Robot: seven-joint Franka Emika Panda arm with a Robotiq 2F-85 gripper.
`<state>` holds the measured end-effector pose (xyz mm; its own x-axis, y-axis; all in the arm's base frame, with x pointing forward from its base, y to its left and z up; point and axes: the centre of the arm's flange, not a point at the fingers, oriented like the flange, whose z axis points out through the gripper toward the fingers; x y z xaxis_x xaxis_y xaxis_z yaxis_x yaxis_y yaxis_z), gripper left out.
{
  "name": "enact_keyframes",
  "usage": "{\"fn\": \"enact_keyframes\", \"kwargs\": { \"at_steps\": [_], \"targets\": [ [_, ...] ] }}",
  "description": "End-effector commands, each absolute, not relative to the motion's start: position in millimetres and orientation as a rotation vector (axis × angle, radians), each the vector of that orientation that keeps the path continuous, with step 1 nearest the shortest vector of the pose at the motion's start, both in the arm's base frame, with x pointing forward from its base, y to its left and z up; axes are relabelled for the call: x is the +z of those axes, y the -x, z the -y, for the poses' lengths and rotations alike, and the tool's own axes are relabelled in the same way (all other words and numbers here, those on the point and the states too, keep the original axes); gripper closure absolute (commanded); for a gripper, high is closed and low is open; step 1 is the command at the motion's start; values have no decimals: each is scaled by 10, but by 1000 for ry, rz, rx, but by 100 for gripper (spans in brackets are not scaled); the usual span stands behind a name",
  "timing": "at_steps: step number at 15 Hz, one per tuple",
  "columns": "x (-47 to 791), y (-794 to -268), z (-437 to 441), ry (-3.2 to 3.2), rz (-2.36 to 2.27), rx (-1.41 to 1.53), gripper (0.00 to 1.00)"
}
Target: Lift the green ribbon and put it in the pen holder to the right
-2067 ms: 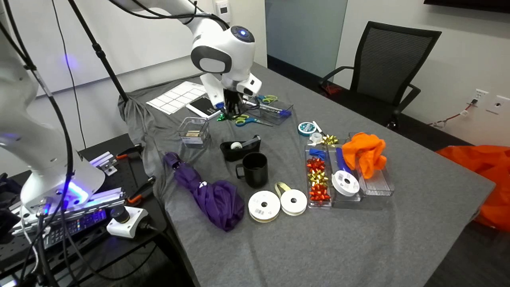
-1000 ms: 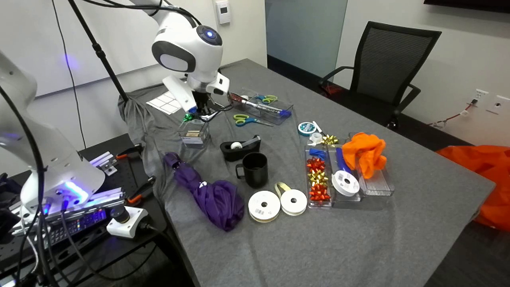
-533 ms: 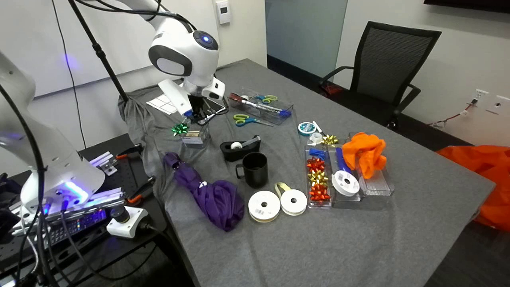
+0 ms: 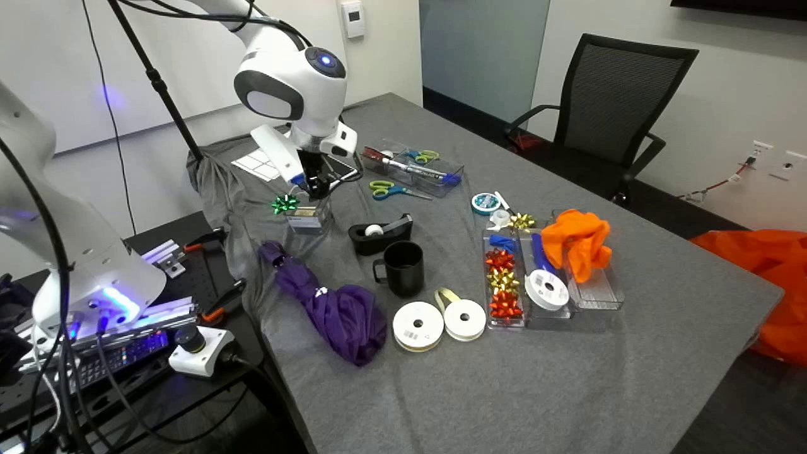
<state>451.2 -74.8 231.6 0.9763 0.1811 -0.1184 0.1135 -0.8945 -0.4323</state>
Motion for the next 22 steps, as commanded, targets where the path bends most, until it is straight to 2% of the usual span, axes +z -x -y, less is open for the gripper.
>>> {"fn": "enact_keyframes", "kwargs": {
  "at_steps": [1, 9, 22],
  "targets": [
    [2457, -4352, 821, 2693, 297, 301, 0],
    [2537, -4071, 831, 2692, 524, 639, 0],
    [2014, -3904, 595, 2794, 481, 537, 0]
  ]
}}
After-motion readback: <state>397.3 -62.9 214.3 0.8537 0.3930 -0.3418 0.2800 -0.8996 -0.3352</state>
